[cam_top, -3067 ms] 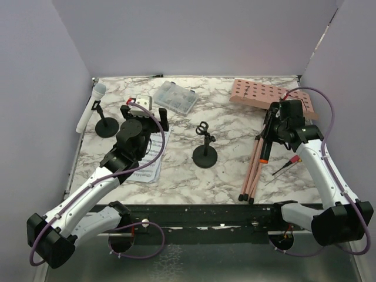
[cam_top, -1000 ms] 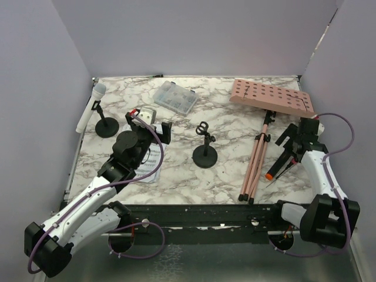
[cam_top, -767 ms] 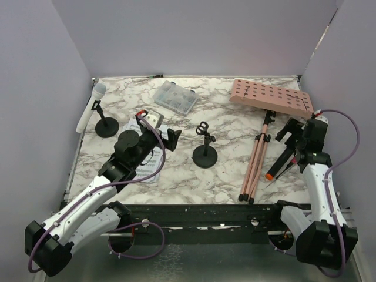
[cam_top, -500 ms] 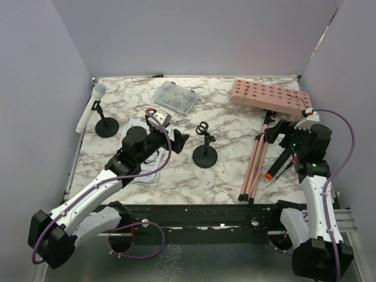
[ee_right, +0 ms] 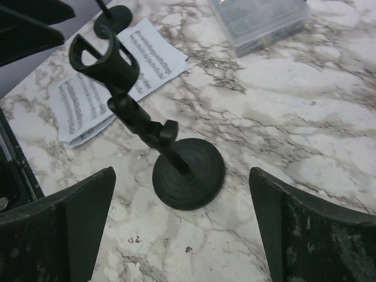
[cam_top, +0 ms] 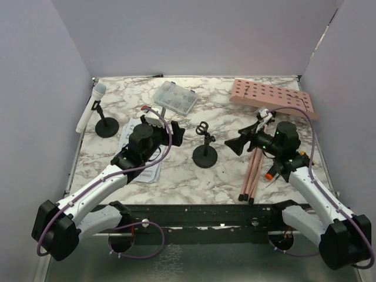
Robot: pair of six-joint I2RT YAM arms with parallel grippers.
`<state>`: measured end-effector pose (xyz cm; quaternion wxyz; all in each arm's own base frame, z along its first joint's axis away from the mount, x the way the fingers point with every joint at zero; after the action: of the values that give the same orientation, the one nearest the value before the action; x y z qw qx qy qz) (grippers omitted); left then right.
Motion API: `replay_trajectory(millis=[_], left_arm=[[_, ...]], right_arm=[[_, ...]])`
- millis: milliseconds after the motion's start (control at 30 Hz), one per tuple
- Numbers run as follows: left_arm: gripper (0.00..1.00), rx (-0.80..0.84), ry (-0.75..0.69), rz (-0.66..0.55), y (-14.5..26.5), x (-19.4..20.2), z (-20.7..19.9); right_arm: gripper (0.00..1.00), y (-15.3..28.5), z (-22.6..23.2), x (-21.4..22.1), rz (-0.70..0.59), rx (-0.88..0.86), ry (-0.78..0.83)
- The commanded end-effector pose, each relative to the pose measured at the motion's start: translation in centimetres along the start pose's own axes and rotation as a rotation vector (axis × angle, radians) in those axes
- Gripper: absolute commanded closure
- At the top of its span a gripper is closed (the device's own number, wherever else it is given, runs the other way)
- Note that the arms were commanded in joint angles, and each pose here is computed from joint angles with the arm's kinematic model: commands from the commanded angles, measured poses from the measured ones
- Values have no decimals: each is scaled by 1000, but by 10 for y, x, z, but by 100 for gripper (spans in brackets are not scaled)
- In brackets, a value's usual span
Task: Pack up the instrument practice props
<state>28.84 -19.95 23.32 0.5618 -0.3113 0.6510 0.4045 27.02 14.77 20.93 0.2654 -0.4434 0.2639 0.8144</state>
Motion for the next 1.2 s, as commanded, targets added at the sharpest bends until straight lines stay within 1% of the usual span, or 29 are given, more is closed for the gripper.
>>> replay_trajectory(millis=[0, 200, 333, 400, 533, 600, 700, 800, 933, 967, 1100, 1167], left_arm=[[1, -134, 54, 23, 0, 1, 17], [1, -184, 70, 40, 1, 7, 24], [1, -205, 70, 43, 0, 5, 28], [1, -215, 70, 45, 0, 4, 29], [1, -230, 70, 43, 2, 2, 32], [1, -243, 68, 42, 3, 1, 34], [1, -259, 60, 48, 4, 1, 38], [1, -280, 52, 46, 7, -1, 42], [1, -302, 41, 45, 9, -3, 47], [1, -306, 39, 46, 10, -4, 49], [1, -327, 22, 38, 12, -10, 55], [1, -340, 8, 53, 14, -9, 59]], right_arm=[[1, -24, 27, -13, -49, -90, 104], [3, -59, 48, -1, -17, -142, 171], [7, -80, 55, 1, -29, -164, 199], [12, -89, 56, 2, -35, -164, 208], [25, -107, 57, 10, -14, -183, 235], [33, -114, 58, 11, -5, -194, 248], [51, -120, 56, 14, 5, -190, 246], [72, -124, 49, 9, -6, -157, 297], [95, -133, 35, 0, -20, -72, 327], [99, -135, 31, -4, -34, -49, 338], [100, -149, 15, -22, -79, 27, 379], [100, -156, 5, -34, -101, 61, 383]])
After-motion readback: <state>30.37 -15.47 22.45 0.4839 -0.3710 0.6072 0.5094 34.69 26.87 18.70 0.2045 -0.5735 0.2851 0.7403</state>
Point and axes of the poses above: each gripper's point midway between its finger pads, its own y axis back along the fingers, its own z axis along the line the jaws close on, x = y × z, the point moved 2 cm from there along y, back along the fingers, and after that the axes turned 12 degrees about -y, right-handed, at the moved point
